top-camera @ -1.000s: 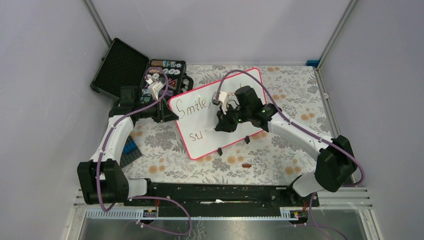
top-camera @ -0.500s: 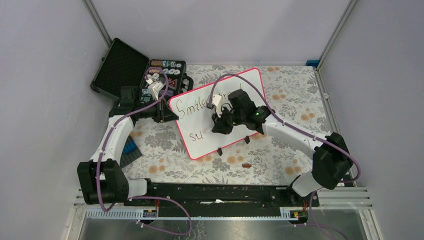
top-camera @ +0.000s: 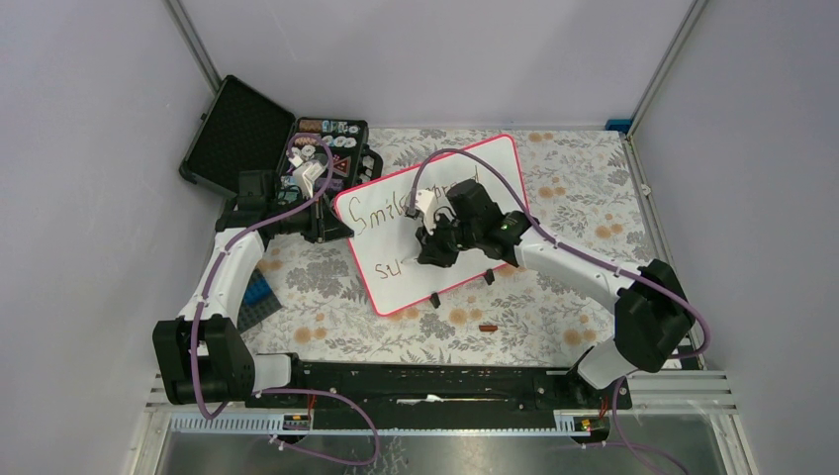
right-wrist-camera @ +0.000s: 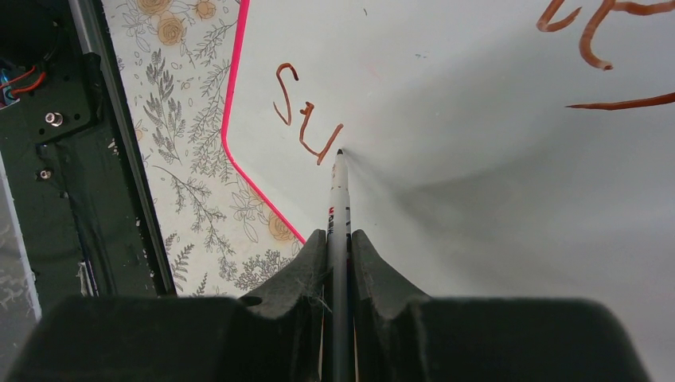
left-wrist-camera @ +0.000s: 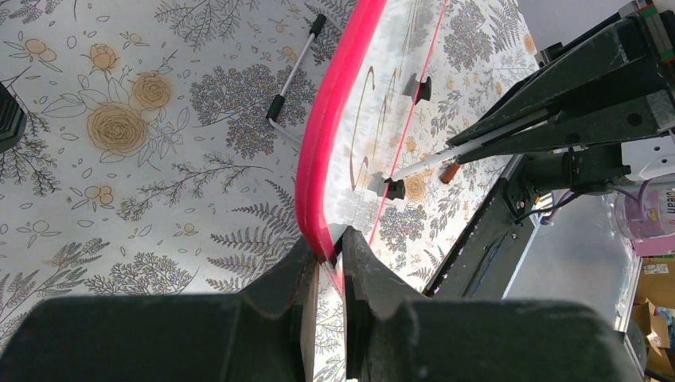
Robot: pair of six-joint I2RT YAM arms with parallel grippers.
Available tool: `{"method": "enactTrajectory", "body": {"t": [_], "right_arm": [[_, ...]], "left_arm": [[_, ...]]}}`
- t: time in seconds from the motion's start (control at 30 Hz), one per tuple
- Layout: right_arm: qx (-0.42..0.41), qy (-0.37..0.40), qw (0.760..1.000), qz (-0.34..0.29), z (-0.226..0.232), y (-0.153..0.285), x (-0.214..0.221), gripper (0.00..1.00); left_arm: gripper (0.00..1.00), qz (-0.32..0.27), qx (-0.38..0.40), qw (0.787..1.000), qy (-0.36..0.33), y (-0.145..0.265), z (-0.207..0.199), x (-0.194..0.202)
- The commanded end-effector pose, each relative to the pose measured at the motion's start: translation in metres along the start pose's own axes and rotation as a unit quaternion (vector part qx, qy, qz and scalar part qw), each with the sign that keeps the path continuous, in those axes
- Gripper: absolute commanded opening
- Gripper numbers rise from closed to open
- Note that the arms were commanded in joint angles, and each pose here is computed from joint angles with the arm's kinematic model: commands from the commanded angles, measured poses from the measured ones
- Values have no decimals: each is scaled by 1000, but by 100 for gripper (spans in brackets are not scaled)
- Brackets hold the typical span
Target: Write a sentence on the whiteboard
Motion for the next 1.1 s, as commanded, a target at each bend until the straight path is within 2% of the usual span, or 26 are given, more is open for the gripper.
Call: {"method": "enactTrajectory", "body": {"t": [0.0, 0.87, 1.07], "right_arm": [[11, 19, 999, -25, 0, -3, -17, 0], [4, 22, 1000, 12, 6, -4, 8, 0], [8, 25, 1000, 5, 6, -1, 3, 0]], "left_arm": [[0, -10, -19, 999, -50, -1, 2, -6], [0, -10, -19, 999, -50, -2, 2, -7], [0, -9, -19, 999, -49, -2, 2, -7]]}}
Point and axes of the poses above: each gripper's point midway between its finger pads, its own y axis back along the fingers, its own z axis along the line the jaws close on, x = y × z, the point moved 10 cm from there along y, back along the fingers, and after that the axes turned 6 degrees about -y, right-handed, at the moved point
